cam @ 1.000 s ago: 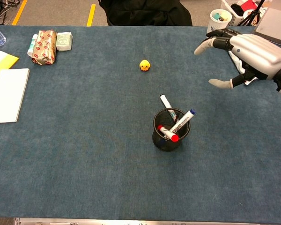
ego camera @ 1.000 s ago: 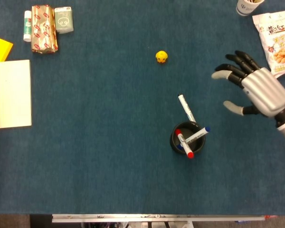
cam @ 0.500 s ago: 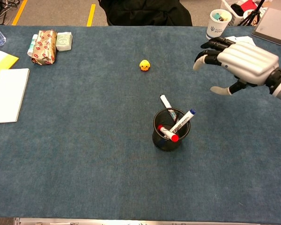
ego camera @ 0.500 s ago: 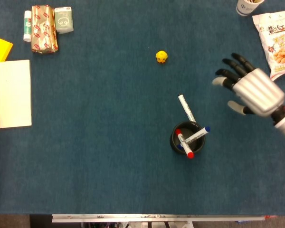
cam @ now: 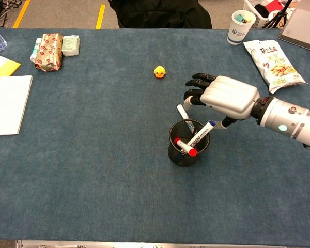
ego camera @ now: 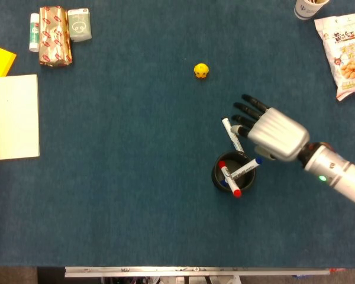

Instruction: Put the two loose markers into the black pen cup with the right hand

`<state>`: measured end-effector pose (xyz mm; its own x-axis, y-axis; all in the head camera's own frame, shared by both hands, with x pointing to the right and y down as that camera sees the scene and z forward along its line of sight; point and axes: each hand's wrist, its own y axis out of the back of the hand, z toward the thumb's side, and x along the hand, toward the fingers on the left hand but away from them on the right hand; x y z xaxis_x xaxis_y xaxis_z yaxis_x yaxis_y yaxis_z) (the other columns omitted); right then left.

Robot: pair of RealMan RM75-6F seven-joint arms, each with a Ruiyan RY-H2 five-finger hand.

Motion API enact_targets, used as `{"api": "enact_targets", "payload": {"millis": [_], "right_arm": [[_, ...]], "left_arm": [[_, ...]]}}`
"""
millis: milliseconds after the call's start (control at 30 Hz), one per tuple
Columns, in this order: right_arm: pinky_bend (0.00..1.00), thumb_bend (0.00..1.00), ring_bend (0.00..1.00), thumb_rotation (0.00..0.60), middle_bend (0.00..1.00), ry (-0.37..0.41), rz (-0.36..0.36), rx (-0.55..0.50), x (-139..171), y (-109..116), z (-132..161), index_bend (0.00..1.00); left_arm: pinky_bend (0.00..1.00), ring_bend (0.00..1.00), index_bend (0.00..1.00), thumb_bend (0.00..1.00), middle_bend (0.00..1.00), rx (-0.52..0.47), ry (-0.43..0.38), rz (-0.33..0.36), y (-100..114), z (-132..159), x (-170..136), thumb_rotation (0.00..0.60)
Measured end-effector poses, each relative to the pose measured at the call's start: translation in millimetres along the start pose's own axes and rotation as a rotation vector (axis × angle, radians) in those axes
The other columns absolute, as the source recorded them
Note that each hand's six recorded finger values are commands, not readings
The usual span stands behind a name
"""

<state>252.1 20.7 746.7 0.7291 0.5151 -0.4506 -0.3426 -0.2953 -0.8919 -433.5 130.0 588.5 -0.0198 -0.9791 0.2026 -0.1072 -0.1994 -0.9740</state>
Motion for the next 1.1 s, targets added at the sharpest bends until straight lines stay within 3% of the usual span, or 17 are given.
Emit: {"api": "enact_targets", "payload": {"millis": [733,1100], "right_arm": [[0.03,0.27,0.08,0.600,0.24,-0.009,0.068,0.031,-24,-26,2,0.37],[0.03,0.27,0.08,0.600,0.24,-0.067,0.102,0.093,-1,-27,-27,0.38]], "left_arm": [[0.24,0.19,0.11,0.19,0.17,0.001,0.025,0.007,3,-8,-4,0.600],[0.24,0.19,0.11,0.20,0.17,-0.001,0.027,0.006,2,-11,-3,0.600]]}}
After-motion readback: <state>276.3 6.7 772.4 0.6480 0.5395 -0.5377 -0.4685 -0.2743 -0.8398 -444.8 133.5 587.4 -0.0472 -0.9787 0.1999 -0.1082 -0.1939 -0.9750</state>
